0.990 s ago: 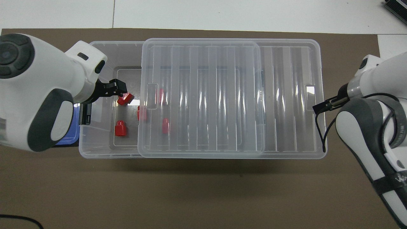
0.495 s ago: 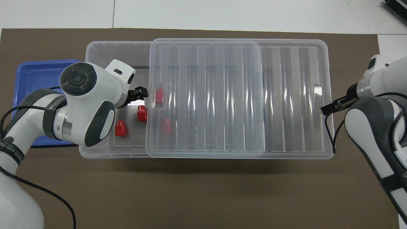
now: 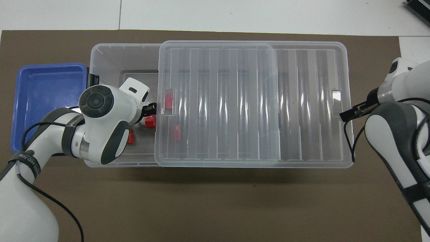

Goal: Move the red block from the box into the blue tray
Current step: 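Lower the left gripper onto a red block and grasp it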

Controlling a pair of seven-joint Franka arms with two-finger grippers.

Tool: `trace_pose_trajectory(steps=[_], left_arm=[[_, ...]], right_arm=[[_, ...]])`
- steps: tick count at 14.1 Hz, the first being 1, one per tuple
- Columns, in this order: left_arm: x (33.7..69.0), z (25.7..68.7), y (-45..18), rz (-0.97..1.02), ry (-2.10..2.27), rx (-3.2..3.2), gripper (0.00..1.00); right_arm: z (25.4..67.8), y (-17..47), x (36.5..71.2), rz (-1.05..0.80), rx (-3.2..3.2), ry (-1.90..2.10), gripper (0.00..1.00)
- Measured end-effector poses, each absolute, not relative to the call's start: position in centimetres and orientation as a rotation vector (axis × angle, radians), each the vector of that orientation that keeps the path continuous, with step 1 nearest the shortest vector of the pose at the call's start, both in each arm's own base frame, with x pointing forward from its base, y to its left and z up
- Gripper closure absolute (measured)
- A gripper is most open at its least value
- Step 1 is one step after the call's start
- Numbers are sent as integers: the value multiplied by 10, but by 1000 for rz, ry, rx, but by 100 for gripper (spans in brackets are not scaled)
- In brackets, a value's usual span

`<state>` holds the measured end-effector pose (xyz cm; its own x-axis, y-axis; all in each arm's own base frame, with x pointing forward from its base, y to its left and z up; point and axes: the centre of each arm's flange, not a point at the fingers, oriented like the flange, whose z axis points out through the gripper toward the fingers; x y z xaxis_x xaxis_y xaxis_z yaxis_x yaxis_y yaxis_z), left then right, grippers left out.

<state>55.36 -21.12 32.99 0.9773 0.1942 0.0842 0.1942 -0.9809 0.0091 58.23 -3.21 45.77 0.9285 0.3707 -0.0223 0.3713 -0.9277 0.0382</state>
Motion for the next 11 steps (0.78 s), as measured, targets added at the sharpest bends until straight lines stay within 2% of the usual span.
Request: trace_pose_trajectory(steps=[9,10,11], left_arm=[[541,310,-216,127,284,3125,2],[541,310,-217,128,281,3125,11],[541,310,-218,128,280,3125,11]], right_arm=[[458,-51,581,-24,3053,538,0],[458,-51,581,-24,3053,537,0],[458,-51,581,-24,3053,538,0]])
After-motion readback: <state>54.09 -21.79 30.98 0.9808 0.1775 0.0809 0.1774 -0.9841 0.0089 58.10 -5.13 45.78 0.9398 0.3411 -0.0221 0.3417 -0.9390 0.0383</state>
